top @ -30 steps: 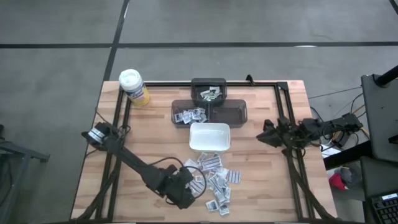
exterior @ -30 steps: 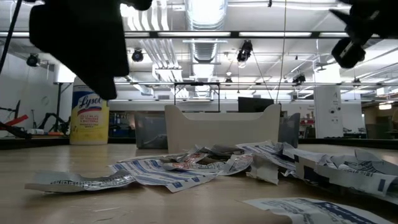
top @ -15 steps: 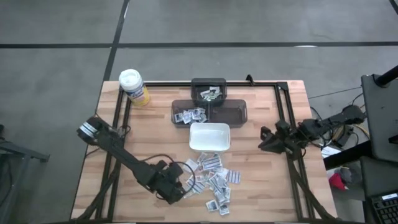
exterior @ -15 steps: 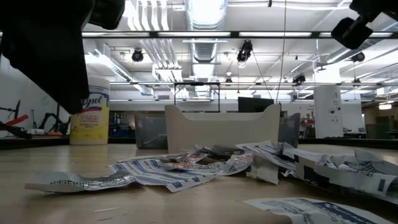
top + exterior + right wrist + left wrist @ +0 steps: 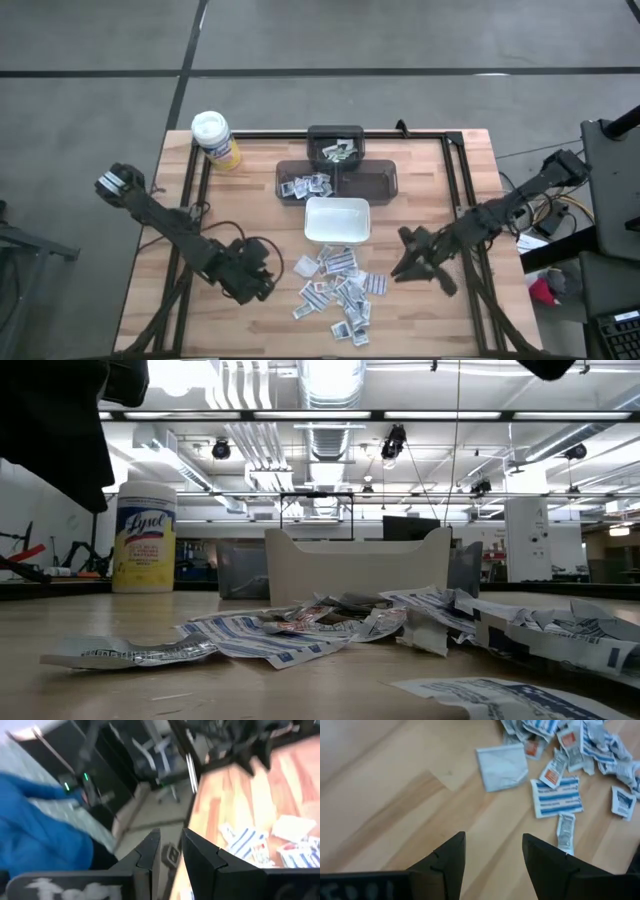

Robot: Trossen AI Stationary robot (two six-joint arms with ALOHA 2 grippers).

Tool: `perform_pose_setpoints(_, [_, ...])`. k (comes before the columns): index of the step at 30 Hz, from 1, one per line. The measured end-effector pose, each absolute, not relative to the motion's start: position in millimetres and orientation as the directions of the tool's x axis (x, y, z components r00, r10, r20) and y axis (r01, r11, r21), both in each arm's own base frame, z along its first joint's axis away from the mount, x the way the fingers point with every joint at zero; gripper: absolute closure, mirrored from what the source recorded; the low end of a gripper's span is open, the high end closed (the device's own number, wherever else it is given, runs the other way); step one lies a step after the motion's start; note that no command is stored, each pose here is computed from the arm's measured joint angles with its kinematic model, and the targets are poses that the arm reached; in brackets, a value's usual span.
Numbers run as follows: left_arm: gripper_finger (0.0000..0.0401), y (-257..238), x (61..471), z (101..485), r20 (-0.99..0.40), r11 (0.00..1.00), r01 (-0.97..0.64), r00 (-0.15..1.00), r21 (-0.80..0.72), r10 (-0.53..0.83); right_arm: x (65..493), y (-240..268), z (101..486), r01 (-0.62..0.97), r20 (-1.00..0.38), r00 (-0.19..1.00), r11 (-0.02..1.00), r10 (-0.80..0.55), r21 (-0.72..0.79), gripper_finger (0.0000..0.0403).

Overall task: Pick & Place First Aid Supplies
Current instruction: Put the alcohol pad into the left black bin

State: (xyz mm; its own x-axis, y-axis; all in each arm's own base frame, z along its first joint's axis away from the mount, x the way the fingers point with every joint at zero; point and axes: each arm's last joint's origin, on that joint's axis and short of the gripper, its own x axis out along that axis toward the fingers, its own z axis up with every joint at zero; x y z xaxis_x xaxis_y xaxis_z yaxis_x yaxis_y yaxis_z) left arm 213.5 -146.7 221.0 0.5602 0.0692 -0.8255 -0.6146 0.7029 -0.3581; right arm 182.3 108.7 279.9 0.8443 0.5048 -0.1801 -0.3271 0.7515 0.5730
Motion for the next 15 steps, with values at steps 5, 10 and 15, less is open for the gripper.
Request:
perform_pose_setpoints(5, [0.0213,-138,203,221,-0.811,0.698,-0.614,0.579,-0.368,0.082,208,135,287,-0.284,-0.351,0.784,0.799,0.512,0.530,0.0326])
perform_pose_setpoints(10, [0.0213,-134,198,220,-0.807,0.695,-0.615,0.584,-0.373,0.083,236,159,289,-0.311,-0.462,0.699,0.813,0.546,0.492,0.0326])
perform_pose_setpoints(15, [0.0213,-134,198,220,-0.805,0.712,-0.603,0.587,-0.360,0.091,264,179,282,-0.344,-0.587,0.592,0.831,0.553,0.437,0.0326])
